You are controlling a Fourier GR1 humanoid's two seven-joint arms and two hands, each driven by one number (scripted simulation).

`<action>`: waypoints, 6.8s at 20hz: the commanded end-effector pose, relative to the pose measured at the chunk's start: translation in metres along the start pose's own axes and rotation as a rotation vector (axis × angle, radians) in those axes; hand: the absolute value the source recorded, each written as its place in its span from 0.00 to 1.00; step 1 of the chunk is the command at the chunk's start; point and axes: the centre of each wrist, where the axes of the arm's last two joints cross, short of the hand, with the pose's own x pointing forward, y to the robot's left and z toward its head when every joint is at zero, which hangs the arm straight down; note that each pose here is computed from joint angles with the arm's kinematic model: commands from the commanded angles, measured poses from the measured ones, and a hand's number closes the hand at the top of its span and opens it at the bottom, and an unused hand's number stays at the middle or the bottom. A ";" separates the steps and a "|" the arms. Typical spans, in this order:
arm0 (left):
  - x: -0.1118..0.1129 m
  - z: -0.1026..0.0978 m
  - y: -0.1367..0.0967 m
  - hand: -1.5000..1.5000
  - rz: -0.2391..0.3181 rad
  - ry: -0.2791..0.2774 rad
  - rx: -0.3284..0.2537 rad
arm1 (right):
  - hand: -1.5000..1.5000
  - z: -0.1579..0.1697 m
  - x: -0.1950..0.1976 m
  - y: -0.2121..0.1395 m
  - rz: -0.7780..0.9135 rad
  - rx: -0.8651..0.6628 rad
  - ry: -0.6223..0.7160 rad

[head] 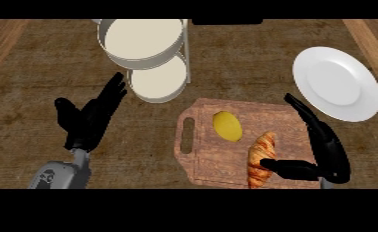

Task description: Pick the lemon from the cutting board and place it in the tiered basket

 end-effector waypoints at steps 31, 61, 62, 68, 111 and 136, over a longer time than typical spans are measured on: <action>0.006 -0.004 -0.003 0.50 -0.001 -0.026 -0.029 | 0.00 -0.021 0.156 0.143 0.802 0.202 0.581; 0.014 -0.006 0.000 0.50 -0.004 -0.001 -0.018 | 0.00 -0.015 0.057 0.105 0.819 0.113 0.644; -0.001 -0.013 0.003 0.50 -0.001 -0.018 -0.009 | 0.00 -0.021 0.048 0.118 0.798 0.089 0.650; 0.000 -0.018 -0.007 0.50 -0.002 -0.004 -0.016 | 0.00 -0.040 0.025 0.121 0.805 0.096 0.653; 0.003 -0.002 0.010 0.50 0.000 0.009 0.023 | 1.00 -0.022 0.121 0.170 0.652 -0.396 1.064; 0.004 -0.008 -0.003 0.50 -0.016 -0.007 -0.035 | 1.00 -0.084 0.203 0.139 0.933 -0.642 0.733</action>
